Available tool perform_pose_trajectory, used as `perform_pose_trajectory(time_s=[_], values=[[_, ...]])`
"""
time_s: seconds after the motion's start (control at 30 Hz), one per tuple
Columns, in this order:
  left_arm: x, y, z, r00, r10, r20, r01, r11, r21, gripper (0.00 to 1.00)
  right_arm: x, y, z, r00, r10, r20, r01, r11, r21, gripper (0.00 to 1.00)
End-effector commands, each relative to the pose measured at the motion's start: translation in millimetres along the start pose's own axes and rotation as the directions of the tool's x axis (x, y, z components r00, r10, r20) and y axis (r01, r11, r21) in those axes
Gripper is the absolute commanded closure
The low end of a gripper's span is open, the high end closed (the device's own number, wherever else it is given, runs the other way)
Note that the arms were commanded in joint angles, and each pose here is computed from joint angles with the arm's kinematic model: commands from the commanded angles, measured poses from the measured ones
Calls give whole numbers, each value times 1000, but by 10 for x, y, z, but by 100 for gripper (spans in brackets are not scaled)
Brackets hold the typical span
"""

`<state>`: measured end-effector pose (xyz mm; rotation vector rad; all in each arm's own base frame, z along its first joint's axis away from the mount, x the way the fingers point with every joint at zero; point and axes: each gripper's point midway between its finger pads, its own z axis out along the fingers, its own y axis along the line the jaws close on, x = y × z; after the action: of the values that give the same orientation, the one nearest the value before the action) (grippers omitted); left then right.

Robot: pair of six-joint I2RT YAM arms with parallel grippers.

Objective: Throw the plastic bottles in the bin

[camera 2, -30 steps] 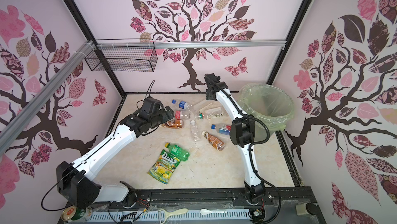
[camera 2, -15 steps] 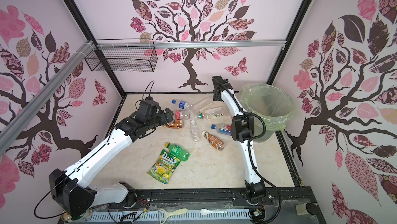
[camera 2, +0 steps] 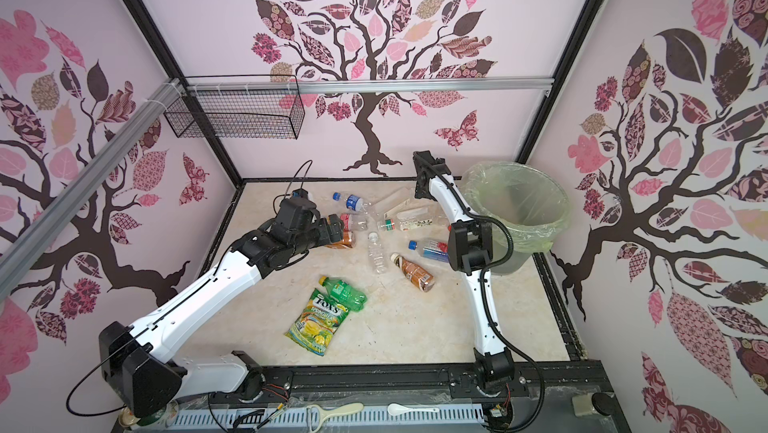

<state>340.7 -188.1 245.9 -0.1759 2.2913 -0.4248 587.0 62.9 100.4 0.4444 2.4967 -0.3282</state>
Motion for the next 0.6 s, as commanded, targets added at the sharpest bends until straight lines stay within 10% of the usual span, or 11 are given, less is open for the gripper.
perform_pose_trajectory(time_s=[0.0, 0.57], values=[[84, 39, 63, 1000, 28, -7, -28, 1000, -15, 2, 297, -117, 326, 996, 28, -88, -23, 998, 59, 0], [99, 3, 25, 997, 77, 14, -77, 997, -21, 2, 444, -12, 348, 992, -3, -126, -3, 999, -48, 8]])
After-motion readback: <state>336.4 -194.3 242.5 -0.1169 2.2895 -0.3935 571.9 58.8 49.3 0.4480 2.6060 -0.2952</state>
